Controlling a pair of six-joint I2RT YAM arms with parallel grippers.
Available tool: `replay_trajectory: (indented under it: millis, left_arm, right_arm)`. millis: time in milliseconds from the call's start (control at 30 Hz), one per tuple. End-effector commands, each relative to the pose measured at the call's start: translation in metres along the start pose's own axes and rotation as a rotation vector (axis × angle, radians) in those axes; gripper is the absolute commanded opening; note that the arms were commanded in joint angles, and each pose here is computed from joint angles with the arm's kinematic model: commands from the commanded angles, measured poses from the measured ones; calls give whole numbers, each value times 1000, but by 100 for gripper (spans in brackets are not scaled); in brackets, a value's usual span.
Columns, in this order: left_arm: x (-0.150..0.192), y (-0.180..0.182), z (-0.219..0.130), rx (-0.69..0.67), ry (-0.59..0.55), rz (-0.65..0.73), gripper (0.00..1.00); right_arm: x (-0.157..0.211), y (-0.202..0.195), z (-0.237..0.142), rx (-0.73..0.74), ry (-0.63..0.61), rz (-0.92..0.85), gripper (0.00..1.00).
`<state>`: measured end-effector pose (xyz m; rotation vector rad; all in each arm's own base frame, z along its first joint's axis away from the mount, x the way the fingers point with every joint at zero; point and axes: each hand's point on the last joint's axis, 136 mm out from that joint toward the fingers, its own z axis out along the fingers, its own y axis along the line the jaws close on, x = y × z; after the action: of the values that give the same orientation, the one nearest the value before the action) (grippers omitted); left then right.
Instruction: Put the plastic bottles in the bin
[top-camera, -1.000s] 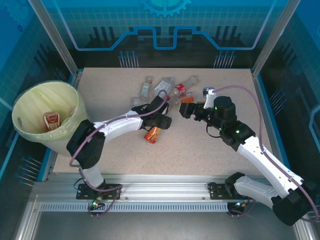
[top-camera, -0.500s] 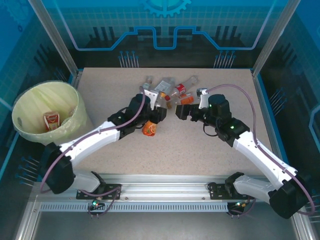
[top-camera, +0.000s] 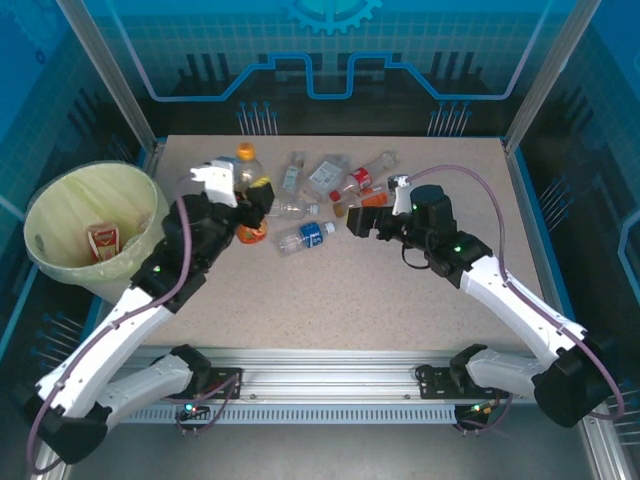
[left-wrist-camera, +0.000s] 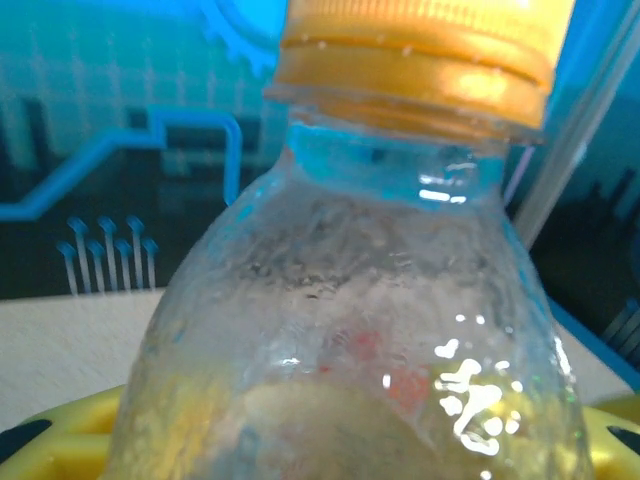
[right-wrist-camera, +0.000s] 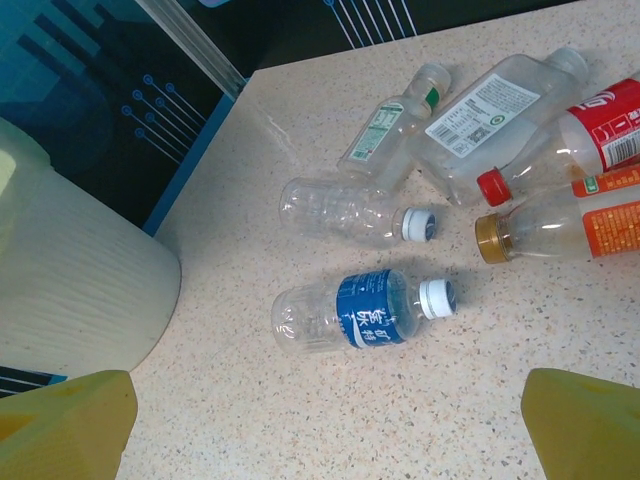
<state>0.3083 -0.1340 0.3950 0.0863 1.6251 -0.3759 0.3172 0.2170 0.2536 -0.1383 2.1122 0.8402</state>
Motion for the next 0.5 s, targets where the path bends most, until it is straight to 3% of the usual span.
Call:
replay_trajectory:
  millis: [0, 300, 467]
  left_arm:
    - [-55, 21, -26, -115, -146, 80, 52]
    - [-140, 66, -72, -399, -373, 224, 52]
    - [-152, 120, -85, -615, -362, 189, 51]
  right_arm:
    - [-6, 5, 6, -16, -19, 32, 100]
    - [-6, 0, 22, -3, -14, 80, 100]
    - [-8, 1, 23, -10, -14, 78, 100]
